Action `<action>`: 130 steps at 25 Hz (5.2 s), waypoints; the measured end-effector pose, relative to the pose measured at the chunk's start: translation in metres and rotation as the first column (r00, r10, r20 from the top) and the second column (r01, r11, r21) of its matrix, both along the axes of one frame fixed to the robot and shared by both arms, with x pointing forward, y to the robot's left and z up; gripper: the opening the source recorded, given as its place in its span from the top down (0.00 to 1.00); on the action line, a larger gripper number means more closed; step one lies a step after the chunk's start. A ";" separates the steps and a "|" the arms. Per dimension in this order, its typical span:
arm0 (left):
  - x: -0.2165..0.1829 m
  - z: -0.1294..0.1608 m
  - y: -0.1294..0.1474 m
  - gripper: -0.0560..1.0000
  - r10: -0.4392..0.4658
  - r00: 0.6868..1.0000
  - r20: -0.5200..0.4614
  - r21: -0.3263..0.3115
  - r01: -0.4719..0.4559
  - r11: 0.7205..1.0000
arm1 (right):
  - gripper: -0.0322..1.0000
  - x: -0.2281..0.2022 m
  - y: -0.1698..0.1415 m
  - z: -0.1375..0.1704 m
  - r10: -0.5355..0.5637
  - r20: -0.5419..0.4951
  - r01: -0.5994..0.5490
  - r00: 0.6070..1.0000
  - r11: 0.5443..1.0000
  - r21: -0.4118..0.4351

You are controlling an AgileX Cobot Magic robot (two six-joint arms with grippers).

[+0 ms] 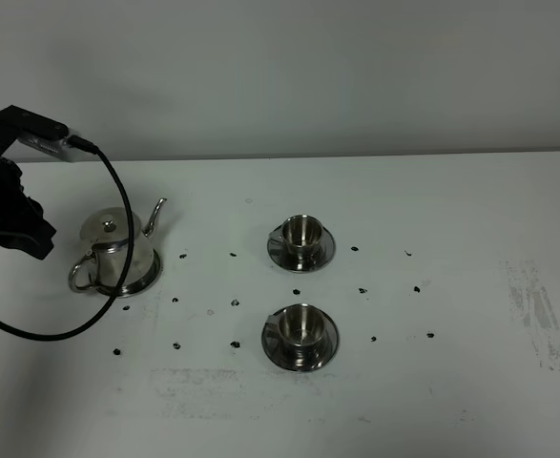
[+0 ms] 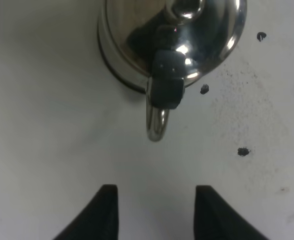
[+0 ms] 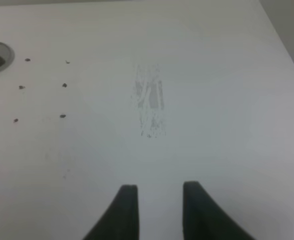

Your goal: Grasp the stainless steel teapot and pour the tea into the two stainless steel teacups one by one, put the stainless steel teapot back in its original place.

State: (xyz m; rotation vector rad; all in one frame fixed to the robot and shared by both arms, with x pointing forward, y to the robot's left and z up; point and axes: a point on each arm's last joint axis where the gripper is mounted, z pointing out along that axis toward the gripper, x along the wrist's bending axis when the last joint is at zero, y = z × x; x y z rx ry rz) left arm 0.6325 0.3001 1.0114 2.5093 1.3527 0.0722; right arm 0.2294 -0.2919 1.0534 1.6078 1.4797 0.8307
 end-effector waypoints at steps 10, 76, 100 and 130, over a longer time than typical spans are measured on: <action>0.015 -0.023 -0.016 0.47 -0.044 0.998 0.045 0.011 0.044 0.999 | 0.77 0.000 0.000 0.000 0.000 0.001 0.000 1.000 1.000 0.000; 0.027 -0.065 -0.034 0.74 -0.038 0.999 -0.003 0.042 0.039 0.998 | 0.77 0.000 0.000 0.000 0.000 0.001 0.000 1.000 1.000 0.000; 0.010 0.019 -0.054 0.74 -0.142 0.964 0.224 -0.008 0.148 0.989 | 0.77 0.000 0.000 0.000 0.000 0.001 0.000 1.000 1.000 0.000; 0.018 0.008 -0.112 0.74 -0.689 0.668 0.282 0.086 0.698 0.711 | 0.77 0.000 0.000 0.000 0.000 0.001 0.000 1.000 1.000 0.000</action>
